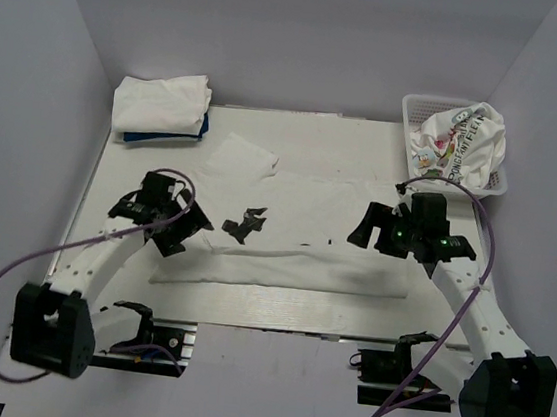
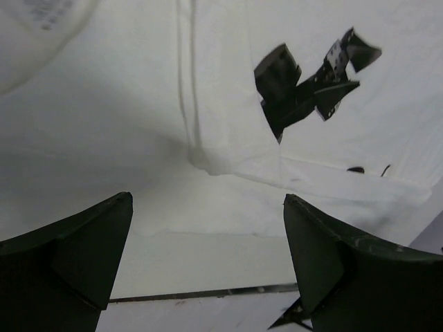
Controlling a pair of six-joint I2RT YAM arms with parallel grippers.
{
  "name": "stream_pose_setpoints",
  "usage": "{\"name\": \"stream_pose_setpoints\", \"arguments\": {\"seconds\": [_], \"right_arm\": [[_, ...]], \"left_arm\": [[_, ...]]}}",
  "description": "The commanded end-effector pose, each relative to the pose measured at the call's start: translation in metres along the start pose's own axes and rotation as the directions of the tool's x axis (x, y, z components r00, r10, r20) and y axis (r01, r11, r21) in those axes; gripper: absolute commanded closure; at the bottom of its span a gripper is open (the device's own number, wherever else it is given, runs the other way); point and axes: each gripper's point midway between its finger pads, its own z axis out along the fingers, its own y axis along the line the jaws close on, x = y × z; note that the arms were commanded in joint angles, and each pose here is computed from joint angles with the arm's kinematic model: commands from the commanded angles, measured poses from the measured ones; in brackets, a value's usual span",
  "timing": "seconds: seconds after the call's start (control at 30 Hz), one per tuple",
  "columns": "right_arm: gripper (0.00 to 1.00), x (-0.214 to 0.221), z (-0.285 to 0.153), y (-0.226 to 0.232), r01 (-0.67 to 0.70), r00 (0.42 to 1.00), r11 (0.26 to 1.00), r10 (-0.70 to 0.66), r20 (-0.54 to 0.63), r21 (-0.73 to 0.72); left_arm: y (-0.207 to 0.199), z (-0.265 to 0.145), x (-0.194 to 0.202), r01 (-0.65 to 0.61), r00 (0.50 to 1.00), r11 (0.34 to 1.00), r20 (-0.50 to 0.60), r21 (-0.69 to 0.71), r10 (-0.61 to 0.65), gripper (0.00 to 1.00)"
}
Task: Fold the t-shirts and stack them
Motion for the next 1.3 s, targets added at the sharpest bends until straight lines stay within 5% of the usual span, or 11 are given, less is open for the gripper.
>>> {"name": "stream_pose_setpoints", "arguments": {"seconds": [0.0,0.13,0.53,0.67,0.93,1.03,1.13,1.17,1.23,1.27], "right_arm": [[0.10,-0.008,0.001,0.002,-0.048,0.997,0.999,0.048,0.054,0.001],[0.10,-0.003,0.004,-0.006,-0.069,0.996,0.997,0.067,0.060,0.029],[0.10,-0.004,0.007,-0.028,-0.041,0.999,0.989,0.037,0.031,0.145],[0.10,-0.006,0.005,-0.032,-0.032,0.999,0.985,0.026,0.035,0.171],[0.10,0.001,0.007,-0.043,-0.018,1.000,0.976,0.018,0.002,0.217],[0.10,-0.002,0.006,-0.045,-0.021,1.000,0.971,0.021,-0.001,0.239],[0.10,-0.002,0.003,-0.045,-0.018,1.000,0.970,0.018,0.000,0.244],[0.10,0.000,0.003,-0.046,-0.017,1.000,0.969,0.019,-0.006,0.245],[0.10,0.004,0.005,-0.045,-0.013,1.000,0.972,0.018,-0.016,0.234],[0.10,0.006,0.007,-0.045,-0.014,1.000,0.973,0.020,-0.023,0.230]], "left_arm": [[-0.035,0.012,0.025,-0.091,0.981,0.981,-0.153,0.171,0.118,0.00],[-0.053,0.019,0.032,-0.087,0.977,0.967,-0.168,0.240,0.130,0.04],[-0.038,0.065,0.044,-0.146,0.965,0.988,-0.213,0.045,0.152,0.28],[-0.060,0.065,0.022,-0.162,0.974,0.986,-0.152,0.038,0.166,0.55],[-0.102,0.075,-0.013,-0.275,0.957,0.959,-0.079,0.062,0.279,0.87],[-0.103,0.088,-0.013,-0.339,0.932,0.941,-0.131,0.015,0.338,1.00],[-0.091,0.085,-0.012,-0.384,0.910,0.922,-0.189,-0.051,0.369,1.00],[-0.090,0.079,-0.010,-0.393,0.907,0.918,-0.185,-0.054,0.378,0.83],[-0.075,0.071,-0.003,-0.403,0.904,0.913,-0.186,-0.068,0.386,0.71],[-0.066,0.058,-0.004,-0.398,0.911,0.913,-0.161,-0.088,0.381,0.55]]}}
